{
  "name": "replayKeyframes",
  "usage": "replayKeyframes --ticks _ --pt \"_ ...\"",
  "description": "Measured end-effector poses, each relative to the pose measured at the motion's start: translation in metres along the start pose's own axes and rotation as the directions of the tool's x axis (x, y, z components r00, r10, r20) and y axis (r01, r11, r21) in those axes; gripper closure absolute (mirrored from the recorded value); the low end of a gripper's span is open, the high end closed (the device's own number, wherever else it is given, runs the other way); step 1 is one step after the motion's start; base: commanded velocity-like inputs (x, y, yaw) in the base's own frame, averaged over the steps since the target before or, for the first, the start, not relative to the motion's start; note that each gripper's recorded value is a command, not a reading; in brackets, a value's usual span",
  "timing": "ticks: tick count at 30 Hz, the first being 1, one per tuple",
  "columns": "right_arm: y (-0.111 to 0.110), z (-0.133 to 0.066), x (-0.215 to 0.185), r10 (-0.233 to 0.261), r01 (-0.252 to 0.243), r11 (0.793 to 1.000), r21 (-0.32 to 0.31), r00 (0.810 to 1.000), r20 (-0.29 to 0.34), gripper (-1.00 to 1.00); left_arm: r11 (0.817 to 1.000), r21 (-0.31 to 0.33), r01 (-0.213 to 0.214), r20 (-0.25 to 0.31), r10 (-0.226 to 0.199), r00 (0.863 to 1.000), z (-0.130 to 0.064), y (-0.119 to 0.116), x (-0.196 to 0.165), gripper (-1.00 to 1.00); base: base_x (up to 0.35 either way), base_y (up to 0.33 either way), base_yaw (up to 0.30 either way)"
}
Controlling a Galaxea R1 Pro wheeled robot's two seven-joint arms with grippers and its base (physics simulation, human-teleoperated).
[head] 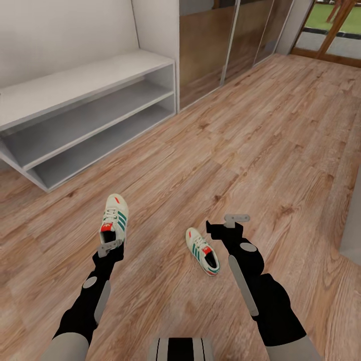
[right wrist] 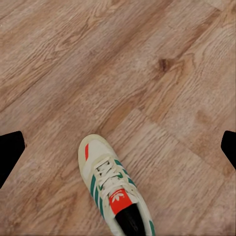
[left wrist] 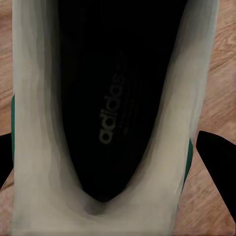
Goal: Pick up the two gym shoes and the two sandals from the corridor floor and place them onto the hallstand (shoe rack) in the corridor, making sure they are on the rack and not on the floor. Arrange them so the two gym shoes are next to each other and the two sandals are next to each other.
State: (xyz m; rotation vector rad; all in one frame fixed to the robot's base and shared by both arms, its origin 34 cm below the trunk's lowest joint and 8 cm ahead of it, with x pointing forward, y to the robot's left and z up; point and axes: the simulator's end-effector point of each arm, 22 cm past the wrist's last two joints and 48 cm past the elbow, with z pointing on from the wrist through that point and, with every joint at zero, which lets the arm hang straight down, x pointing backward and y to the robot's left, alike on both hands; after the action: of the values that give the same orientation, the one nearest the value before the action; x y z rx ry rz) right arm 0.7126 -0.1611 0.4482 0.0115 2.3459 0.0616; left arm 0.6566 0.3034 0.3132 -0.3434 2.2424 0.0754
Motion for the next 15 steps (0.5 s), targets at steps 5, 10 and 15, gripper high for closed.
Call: replayKeyframes --ticks 5,10,15 --pt "0.000 0.000 0.000 0.000 0.000 1.000 0.000 1.000 0.000 -1.00 1.000 0.000 0.000 0.001 0.000 1.000 0.000 0.000 0.000 1.00 -0.073 0.068 0.000" --pt "0.000 0.001 -0.001 0.002 -0.002 1.000 0.000 1.000 0.007 -1.00 1.000 0.004 -0.001 0.035 0.001 0.999 0.001 -0.001 -0.018 1.00 -0.008 0.007 0.000" --pt "0.001 0.000 -0.014 0.018 -0.018 1.000 0.000 0.997 0.070 -1.00 1.000 0.007 -0.001 0.116 0.001 0.993 -0.006 0.001 -0.060 1.00 -0.001 0.001 0.000"
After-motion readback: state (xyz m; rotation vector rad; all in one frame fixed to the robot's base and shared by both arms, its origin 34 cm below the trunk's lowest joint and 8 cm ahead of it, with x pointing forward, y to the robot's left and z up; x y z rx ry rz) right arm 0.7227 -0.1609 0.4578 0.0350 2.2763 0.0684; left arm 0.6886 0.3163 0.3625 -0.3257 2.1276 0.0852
